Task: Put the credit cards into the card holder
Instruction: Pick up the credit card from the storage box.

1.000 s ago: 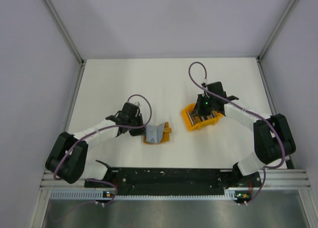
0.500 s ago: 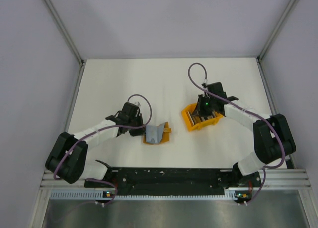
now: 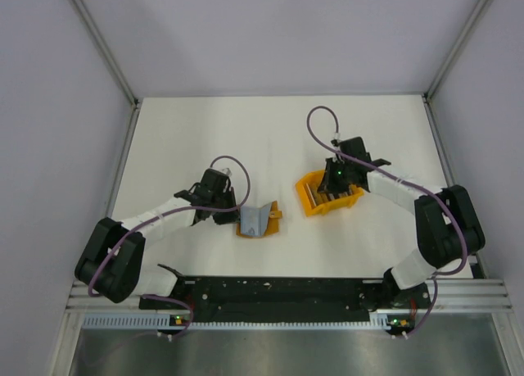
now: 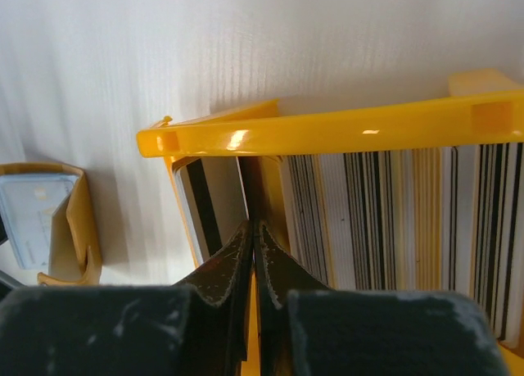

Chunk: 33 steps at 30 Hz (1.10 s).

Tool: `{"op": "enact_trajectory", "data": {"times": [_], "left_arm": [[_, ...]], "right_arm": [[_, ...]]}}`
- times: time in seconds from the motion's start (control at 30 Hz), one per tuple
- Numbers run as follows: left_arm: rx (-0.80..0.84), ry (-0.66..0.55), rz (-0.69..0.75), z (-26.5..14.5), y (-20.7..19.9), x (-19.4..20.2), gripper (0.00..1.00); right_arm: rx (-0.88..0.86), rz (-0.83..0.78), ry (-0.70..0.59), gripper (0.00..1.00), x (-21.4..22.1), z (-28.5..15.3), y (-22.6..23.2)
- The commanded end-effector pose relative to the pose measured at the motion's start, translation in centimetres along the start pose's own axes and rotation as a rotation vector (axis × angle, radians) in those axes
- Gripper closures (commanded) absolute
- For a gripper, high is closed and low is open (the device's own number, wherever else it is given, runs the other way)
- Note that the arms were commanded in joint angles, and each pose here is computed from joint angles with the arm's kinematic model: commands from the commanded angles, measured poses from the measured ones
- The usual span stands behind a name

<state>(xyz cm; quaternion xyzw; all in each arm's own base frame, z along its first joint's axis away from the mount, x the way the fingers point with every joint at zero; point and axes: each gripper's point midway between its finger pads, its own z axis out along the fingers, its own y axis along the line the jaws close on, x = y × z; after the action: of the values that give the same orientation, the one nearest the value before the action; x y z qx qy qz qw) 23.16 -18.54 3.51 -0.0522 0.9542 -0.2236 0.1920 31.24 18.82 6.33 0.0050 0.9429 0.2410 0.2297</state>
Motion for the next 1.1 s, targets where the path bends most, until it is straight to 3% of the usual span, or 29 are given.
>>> {"op": "enact_trajectory", "data": {"times": [0.0,1.07], "left_arm": [[0.020,-0.017,0.021,0.2,-0.4,-0.5,1.00],[0.023,-0.018,0.018,0.3,-0.4,-0.5,1.00]], "right_arm": [[0.037,-0.039,0.020,0.97,0.2,0.5,-0.1],[-0.025,-0.127,0.044,0.85,0.8,1.1,3.2]]}}
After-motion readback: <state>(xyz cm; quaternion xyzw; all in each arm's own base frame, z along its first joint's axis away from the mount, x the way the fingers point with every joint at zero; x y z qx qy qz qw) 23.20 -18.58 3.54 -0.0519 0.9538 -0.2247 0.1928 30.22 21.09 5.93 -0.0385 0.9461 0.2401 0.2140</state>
